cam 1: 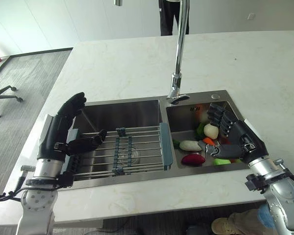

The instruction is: Place the dishes in the dishwasher.

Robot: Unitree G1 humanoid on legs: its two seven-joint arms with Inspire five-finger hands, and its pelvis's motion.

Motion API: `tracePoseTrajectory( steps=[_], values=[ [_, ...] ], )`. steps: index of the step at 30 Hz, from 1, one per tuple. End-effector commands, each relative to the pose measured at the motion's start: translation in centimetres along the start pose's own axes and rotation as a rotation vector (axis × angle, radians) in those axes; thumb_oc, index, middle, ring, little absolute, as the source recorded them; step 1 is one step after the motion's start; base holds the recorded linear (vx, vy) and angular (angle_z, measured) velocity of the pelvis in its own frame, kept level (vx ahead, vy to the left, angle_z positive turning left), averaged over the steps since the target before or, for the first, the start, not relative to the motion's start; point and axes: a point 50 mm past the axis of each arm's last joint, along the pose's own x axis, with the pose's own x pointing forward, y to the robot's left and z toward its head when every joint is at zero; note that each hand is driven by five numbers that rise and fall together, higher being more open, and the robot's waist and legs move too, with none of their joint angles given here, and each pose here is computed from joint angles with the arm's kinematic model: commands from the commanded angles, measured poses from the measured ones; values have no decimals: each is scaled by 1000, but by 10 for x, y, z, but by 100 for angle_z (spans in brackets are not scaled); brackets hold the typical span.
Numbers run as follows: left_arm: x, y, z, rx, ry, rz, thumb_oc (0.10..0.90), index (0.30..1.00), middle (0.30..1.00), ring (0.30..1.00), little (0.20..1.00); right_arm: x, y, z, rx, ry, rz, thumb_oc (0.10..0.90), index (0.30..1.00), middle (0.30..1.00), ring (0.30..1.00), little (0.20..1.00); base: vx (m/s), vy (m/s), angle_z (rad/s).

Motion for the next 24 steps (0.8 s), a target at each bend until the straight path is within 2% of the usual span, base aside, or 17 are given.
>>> tracePoseTrajectory(
  steps=[1, 24],
  values=[
    [15, 29, 47, -5, -290, 160, 800, 900, 900, 900, 900, 3, -3, 64, -97, -338, -21, 800, 900, 900, 900, 900, 7, -3, 11],
    [16, 29, 46, -3, -278, 157, 800, 900, 900, 900, 900, 3, -3, 63, -106, -335, -27, 800, 900, 900, 900, 900, 0, -2, 2]
  ],
)
